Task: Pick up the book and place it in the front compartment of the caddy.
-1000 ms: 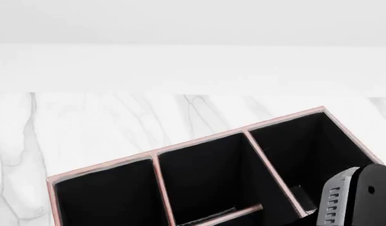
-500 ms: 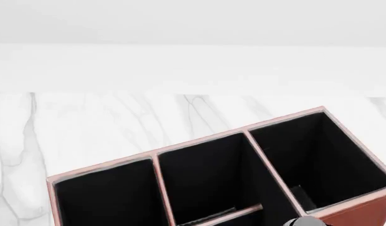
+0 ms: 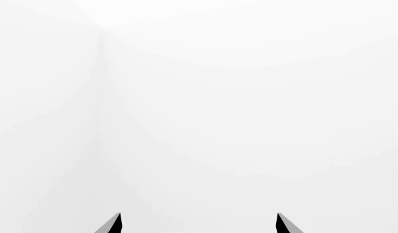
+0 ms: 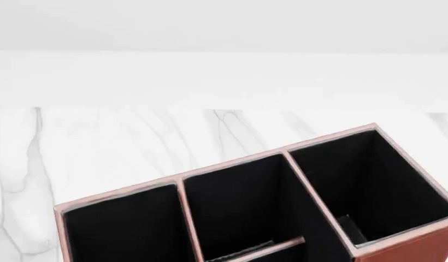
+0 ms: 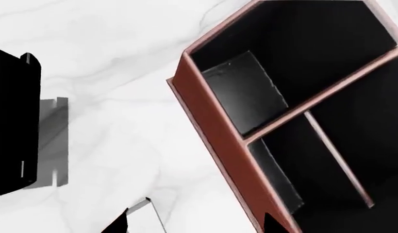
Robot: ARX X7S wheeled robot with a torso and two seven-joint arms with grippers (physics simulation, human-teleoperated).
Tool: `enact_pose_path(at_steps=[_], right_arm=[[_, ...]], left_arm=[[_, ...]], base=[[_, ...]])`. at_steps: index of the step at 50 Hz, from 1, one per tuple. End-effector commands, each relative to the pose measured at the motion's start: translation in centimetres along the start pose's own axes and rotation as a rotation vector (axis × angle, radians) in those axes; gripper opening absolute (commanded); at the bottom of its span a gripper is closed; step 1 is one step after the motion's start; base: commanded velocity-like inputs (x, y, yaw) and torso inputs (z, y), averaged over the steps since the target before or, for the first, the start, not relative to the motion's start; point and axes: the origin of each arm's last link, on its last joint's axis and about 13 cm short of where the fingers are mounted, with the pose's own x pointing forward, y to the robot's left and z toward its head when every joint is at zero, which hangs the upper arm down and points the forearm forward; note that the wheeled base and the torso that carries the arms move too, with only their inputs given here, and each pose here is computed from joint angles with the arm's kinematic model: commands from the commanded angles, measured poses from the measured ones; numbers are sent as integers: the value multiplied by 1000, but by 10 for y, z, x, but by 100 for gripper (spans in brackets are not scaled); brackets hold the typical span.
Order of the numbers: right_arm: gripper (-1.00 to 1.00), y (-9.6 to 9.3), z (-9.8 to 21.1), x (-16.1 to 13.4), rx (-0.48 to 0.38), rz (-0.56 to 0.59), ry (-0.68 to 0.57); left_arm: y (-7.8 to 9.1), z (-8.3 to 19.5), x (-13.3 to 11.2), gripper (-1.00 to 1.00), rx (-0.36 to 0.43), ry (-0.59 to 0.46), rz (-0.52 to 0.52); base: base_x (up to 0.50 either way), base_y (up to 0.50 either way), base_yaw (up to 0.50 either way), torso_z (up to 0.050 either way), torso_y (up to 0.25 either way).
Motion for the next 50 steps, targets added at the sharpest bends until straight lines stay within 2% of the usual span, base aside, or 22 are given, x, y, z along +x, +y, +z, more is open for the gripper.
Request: enact_pose_path(at_steps=[1, 17, 34, 50], right_arm=[[100, 0, -7, 5, -11, 27, 34], [100, 3, -16, 14, 18, 59, 78], [100, 2, -19, 20, 14, 83, 88], [100, -1, -18, 37, 24, 106, 111]], left_arm=[[1, -1, 0, 100, -3, 1, 3], [2, -1, 0, 100, -4, -1, 5], [2, -1, 0, 100, -3, -1, 8], [2, -2, -1, 100, -3, 2, 6]], base=[[0, 0, 0, 0, 0], [0, 0, 0, 0, 0], [0, 0, 0, 0, 0], [0, 0, 0, 0, 0]])
